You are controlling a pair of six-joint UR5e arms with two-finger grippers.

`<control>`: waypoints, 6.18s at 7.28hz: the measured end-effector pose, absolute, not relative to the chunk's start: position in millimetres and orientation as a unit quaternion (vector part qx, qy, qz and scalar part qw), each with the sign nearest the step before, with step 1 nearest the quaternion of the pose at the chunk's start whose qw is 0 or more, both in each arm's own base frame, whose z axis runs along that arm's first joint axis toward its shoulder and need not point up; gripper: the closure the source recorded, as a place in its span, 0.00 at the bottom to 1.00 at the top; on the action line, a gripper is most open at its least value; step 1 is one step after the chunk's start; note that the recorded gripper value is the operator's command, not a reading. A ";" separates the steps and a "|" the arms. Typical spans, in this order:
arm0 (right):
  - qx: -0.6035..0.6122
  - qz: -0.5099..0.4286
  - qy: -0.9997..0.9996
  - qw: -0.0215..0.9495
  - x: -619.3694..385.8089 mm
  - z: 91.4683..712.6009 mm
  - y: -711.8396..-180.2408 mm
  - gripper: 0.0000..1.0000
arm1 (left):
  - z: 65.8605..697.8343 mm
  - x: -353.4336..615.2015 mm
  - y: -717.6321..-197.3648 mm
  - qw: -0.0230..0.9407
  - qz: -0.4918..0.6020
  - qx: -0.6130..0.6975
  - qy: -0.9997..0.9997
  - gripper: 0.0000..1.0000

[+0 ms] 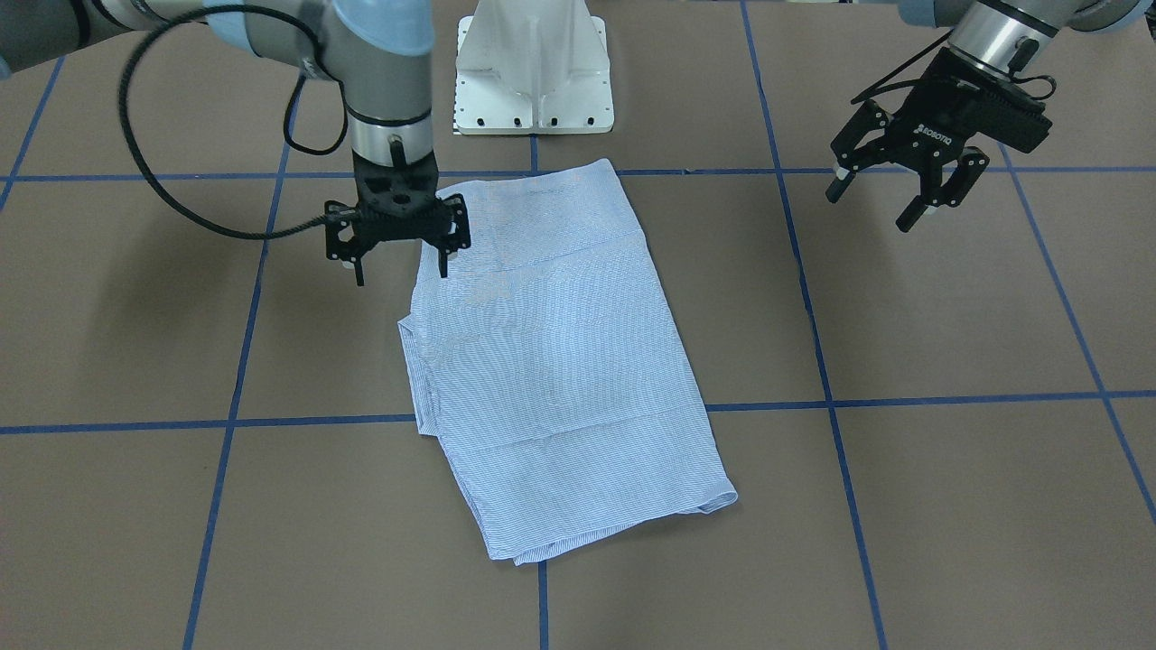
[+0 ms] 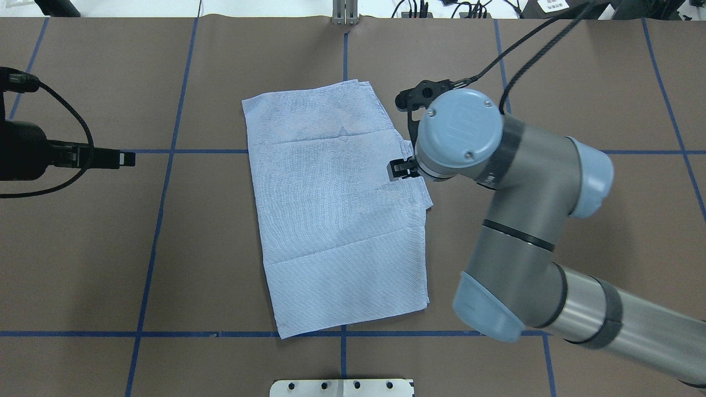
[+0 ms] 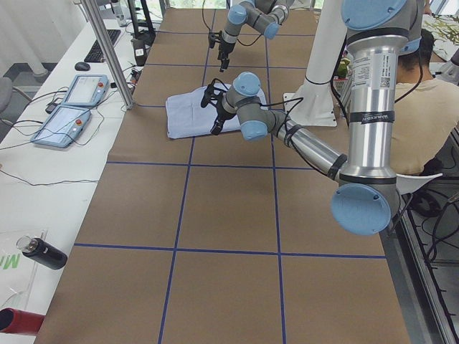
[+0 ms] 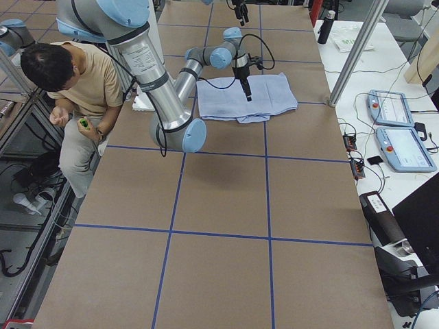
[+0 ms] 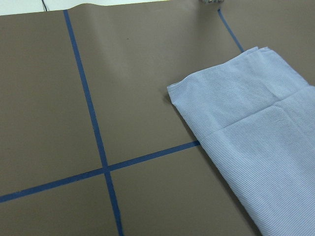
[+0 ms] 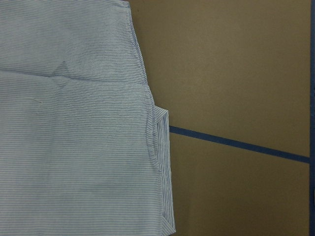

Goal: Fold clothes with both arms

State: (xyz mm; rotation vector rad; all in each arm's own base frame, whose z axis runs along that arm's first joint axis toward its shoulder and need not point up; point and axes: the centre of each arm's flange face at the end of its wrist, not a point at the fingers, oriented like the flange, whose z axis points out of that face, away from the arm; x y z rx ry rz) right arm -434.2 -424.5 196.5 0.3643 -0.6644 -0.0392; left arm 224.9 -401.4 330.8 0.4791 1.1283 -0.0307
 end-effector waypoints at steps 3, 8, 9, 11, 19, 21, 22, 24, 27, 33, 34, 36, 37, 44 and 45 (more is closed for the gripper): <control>0.166 0.076 -0.437 0.881 -404.4 233.1 -387.5 0.02 | 314.3 273.5 -365.1 0.806 -0.086 0.149 0.566 0.00; 0.162 0.146 -0.464 0.858 -414.5 257.8 -361.8 0.01 | 298.3 406.3 -278.6 0.798 -0.208 0.052 0.563 0.00; 0.170 0.150 -0.462 0.857 -420.1 258.2 -356.7 0.00 | 288.5 440.7 -267.3 0.802 -0.222 0.037 0.553 0.00; 0.182 0.153 -0.458 0.856 -427.7 258.3 -349.4 0.00 | 286.1 487.3 -247.1 0.812 -0.235 0.014 0.534 0.24; 0.183 0.151 -0.458 0.857 -431.3 258.8 -345.3 0.00 | 297.2 533.9 -197.0 0.822 -0.238 -0.018 0.518 0.45; 0.183 0.150 -0.458 0.857 -431.8 259.0 -344.5 0.00 | 291.4 547.4 -192.6 0.821 -0.235 -0.021 0.520 0.46; 0.182 0.149 -0.458 0.857 -432.1 259.1 -344.0 0.00 | 290.1 553.3 -192.8 0.822 -0.234 -0.021 0.519 0.48; 0.182 0.148 -0.458 0.857 -432.9 258.7 -343.2 0.00 | 289.9 556.2 -195.6 0.822 -0.236 -0.019 0.519 0.66; 0.181 0.147 -0.459 0.857 -434.2 258.4 -341.6 0.00 | 291.4 555.5 -198.2 0.822 -0.238 -0.017 0.517 0.67; 0.123 0.191 -0.463 0.857 -477.9 269.2 -295.6 0.32 | 290.8 554.1 -199.2 0.821 -0.237 -0.016 0.518 1.00; 0.093 0.229 -0.464 0.851 -490.6 270.4 -279.4 0.34 | 290.2 553.7 -199.3 0.821 -0.238 -0.016 0.519 1.00; 0.046 0.284 -0.449 0.846 -516.2 268.6 -245.5 0.34 | 289.6 553.1 -198.8 0.821 -0.238 -0.017 0.519 1.00; 0.037 0.299 -0.440 0.846 -526.6 269.2 -229.6 0.33 | 289.3 552.7 -198.6 0.820 -0.238 -0.017 0.520 1.00; 0.041 0.342 -0.414 0.843 -571.9 278.7 -214.7 0.33 | 285.5 550.2 -199.4 0.818 -0.239 -0.015 0.524 1.00; 0.040 0.341 -0.413 0.843 -573.0 279.2 -213.2 0.32 | 285.6 550.3 -199.4 0.818 -0.239 -0.015 0.524 1.00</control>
